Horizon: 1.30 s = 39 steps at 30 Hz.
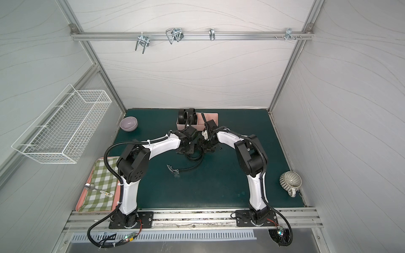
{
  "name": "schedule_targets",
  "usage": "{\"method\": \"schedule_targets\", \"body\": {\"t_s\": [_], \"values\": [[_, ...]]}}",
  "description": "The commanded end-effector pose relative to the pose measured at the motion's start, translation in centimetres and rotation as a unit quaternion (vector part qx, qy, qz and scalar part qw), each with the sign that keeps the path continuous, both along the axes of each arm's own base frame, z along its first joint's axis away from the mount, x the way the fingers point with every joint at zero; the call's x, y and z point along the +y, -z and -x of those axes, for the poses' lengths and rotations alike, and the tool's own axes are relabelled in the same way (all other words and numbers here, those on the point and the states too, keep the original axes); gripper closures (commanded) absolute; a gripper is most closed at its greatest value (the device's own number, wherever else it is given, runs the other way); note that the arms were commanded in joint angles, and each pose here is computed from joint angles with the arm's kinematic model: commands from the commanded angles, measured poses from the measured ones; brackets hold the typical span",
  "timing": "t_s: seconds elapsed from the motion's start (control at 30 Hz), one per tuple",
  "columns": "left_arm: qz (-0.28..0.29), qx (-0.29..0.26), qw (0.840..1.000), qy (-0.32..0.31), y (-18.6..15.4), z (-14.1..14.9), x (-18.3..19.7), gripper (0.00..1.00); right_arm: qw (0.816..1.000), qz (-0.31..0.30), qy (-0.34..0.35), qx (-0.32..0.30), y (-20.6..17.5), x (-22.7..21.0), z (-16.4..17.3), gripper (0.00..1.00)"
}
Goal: Place the belts into the storage roll
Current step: Pick up the belt from the center of the board.
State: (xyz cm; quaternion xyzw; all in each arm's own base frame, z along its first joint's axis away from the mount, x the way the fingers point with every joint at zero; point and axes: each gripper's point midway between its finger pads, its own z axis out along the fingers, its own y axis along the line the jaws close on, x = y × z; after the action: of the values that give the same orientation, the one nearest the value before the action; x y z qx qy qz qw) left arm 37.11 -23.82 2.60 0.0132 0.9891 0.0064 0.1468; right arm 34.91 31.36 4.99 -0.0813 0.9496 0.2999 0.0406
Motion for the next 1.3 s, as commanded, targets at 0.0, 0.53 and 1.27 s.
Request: {"method": "schedule_targets", "body": {"t_s": [0.0, 0.53, 1.27], "values": [[-0.014, 0.083, 0.996, -0.013, 6.7, 2.7, 0.9, 1.00, 1.000, 0.008, 0.003, 0.029, 0.5, 0.3, 1.3, 0.36], [-0.054, 0.076, 0.996, -0.007, 7.1, 3.2, 1.8, 1.00, 0.993, 0.044, 0.049, 0.094, 1.8, -0.6, 6.0, 0.36], [-0.086, 0.087, 0.992, -0.012, 8.9, 4.7, 2.8, 1.00, 0.985, 0.010, 0.082, 0.150, 2.4, 1.4, 7.9, 0.50]]}}
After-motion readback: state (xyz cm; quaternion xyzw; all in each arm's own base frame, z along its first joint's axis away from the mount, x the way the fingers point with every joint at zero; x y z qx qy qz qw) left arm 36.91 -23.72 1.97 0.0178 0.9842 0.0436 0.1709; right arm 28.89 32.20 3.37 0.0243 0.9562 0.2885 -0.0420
